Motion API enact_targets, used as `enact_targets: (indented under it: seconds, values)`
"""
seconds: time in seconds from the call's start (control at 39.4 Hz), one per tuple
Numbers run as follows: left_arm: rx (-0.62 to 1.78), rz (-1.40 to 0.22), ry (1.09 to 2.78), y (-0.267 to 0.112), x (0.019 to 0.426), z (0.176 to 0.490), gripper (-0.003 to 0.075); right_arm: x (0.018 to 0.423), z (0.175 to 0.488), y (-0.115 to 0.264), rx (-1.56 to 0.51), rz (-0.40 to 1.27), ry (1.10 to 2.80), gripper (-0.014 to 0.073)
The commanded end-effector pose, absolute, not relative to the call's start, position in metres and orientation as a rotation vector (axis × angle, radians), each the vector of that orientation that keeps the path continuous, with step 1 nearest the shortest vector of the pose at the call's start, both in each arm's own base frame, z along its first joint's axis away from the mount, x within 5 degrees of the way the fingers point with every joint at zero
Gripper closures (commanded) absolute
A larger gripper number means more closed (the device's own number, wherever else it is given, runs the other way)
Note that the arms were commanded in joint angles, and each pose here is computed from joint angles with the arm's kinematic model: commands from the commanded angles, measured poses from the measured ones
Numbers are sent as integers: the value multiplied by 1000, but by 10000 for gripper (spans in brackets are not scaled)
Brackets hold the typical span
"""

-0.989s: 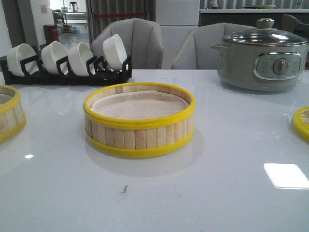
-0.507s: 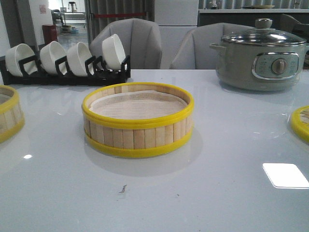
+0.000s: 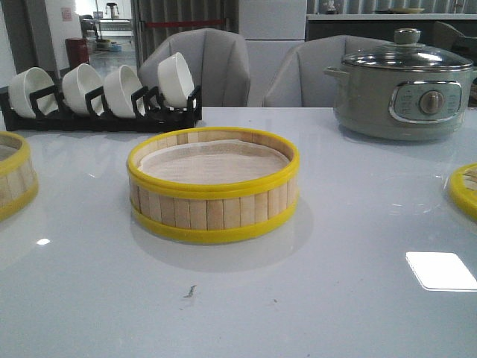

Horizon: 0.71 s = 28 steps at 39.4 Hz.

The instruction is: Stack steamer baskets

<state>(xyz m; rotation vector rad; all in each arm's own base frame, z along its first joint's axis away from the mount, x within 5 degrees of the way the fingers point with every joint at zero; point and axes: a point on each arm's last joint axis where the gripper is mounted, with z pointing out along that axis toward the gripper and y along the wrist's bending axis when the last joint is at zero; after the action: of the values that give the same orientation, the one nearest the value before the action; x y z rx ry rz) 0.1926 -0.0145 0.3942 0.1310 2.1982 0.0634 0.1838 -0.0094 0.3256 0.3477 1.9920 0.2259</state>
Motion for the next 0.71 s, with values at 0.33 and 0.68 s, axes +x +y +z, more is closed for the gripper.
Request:
enact_targets:
  seconds: [0.33,0.68]
  values:
    - [141,51,2081,-17,193,413,627,185,345,-11,330,208,1888,527]
    - [136,28,2072,-18,198,412,615,185,346,-12,329,205,1873,218]
